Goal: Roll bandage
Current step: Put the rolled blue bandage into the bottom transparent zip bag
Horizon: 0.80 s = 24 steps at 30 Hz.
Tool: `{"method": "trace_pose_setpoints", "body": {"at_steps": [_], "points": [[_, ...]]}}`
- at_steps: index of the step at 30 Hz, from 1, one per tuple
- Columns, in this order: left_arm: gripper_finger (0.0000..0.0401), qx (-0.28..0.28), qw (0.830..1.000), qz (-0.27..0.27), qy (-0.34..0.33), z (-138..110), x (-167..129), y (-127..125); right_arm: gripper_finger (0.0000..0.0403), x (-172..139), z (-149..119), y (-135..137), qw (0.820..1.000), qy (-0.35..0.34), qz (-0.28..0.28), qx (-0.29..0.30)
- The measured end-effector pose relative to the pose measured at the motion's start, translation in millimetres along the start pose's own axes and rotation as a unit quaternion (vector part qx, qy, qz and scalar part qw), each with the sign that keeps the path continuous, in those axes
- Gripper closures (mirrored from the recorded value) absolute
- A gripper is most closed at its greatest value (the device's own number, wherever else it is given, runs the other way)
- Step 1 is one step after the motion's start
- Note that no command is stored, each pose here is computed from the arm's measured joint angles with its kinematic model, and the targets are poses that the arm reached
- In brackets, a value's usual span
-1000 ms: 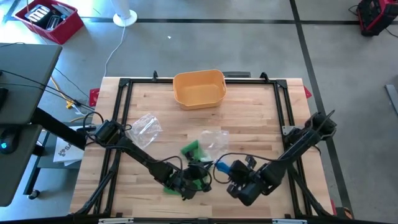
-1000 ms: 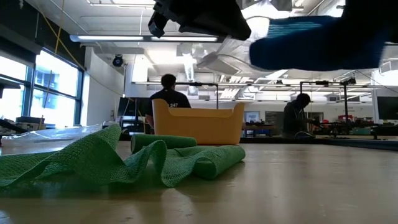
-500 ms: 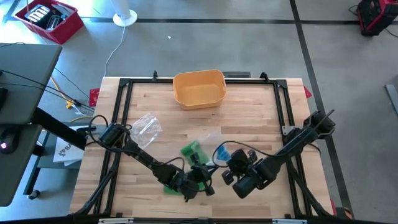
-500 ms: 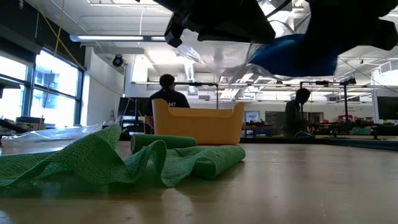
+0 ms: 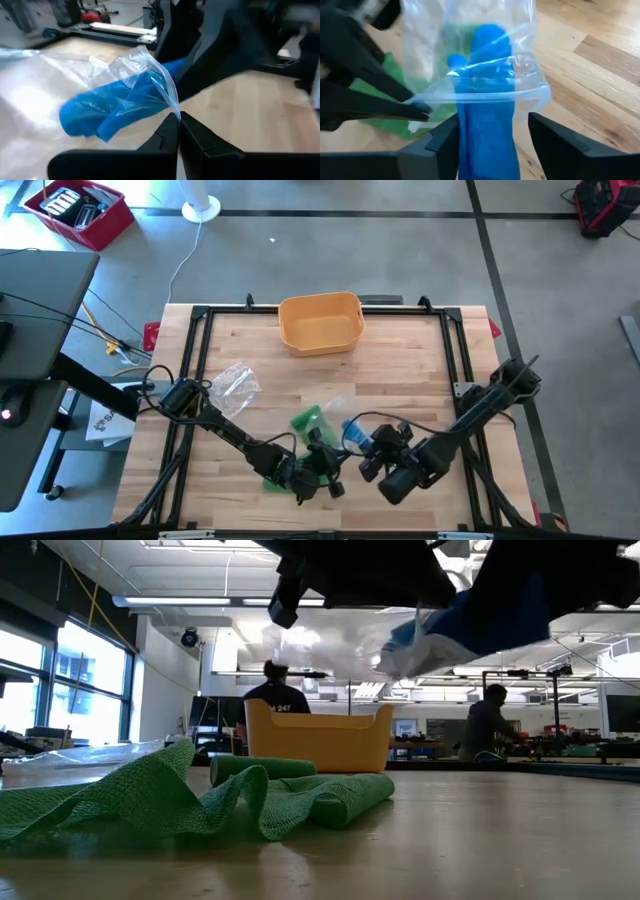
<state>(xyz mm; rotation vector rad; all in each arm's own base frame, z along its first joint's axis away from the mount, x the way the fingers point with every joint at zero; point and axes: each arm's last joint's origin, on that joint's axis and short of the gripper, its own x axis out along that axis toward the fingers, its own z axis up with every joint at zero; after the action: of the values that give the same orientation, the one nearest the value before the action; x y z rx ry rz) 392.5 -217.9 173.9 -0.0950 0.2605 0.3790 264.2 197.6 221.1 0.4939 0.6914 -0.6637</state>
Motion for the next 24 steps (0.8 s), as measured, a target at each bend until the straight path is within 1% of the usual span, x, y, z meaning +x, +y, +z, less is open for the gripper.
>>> {"method": "trace_pose_setpoints", "body": {"at_steps": [5, 10, 12, 14, 17, 20, 22, 23, 24], "points": [[0.0401, -0.031, 0.999, -0.03, 0.011, 4.5, -0.5, 0.1, 0.019, -19.9, -0.5, 0.4, 0.999, -0.01, 0.033, 0.003], [0.0401, -0.064, 0.996, -0.057, 0.016, 26.3, -5.0, 6.6, 0.0192, -41.3, 1.3, 0.2, 0.997, -0.036, 0.073, 0.011], [0.0401, -0.067, 0.995, -0.065, 0.019, 33.7, -5.5, 10.4, 0.0192, -48.8, 3.4, 0.2, 0.995, -0.048, 0.088, 0.006], [0.0401, -0.071, 0.995, -0.073, 0.022, 43.3, -5.6, 15.9, 0.0192, -58.0, 5.5, 2.1, 0.991, -0.079, 0.108, -0.01], [0.0401, -0.077, 0.994, -0.081, 0.014, 61.0, -3.8, 26.7, 0.0192, -72.8, 11.2, 9.1, 0.978, -0.143, 0.141, -0.049], [0.0401, -0.089, 0.989, -0.117, 0.016, 76.6, -2.7, 35.7, 0.0192, -84.9, 17.1, 16.1, 0.965, -0.185, 0.164, -0.089], [0.0401, -0.071, 0.992, -0.104, 0.017, 83.8, 1.0, 46.0, 0.0192, -90.2, 18.9, 19.1, 0.958, -0.202, 0.171, -0.113], [0.0401, -0.075, 0.992, -0.093, 0.029, 84.9, 4.9, 53.3, 0.0192, -91.3, 19.2, 19.9, 0.955, -0.207, 0.172, -0.121], [0.0401, -0.095, 0.989, -0.101, 0.047, 86.5, 8.7, 60.0, 0.0192, -91.9, 19.8, 20.3, 0.954, -0.209, 0.173, -0.126]]}}
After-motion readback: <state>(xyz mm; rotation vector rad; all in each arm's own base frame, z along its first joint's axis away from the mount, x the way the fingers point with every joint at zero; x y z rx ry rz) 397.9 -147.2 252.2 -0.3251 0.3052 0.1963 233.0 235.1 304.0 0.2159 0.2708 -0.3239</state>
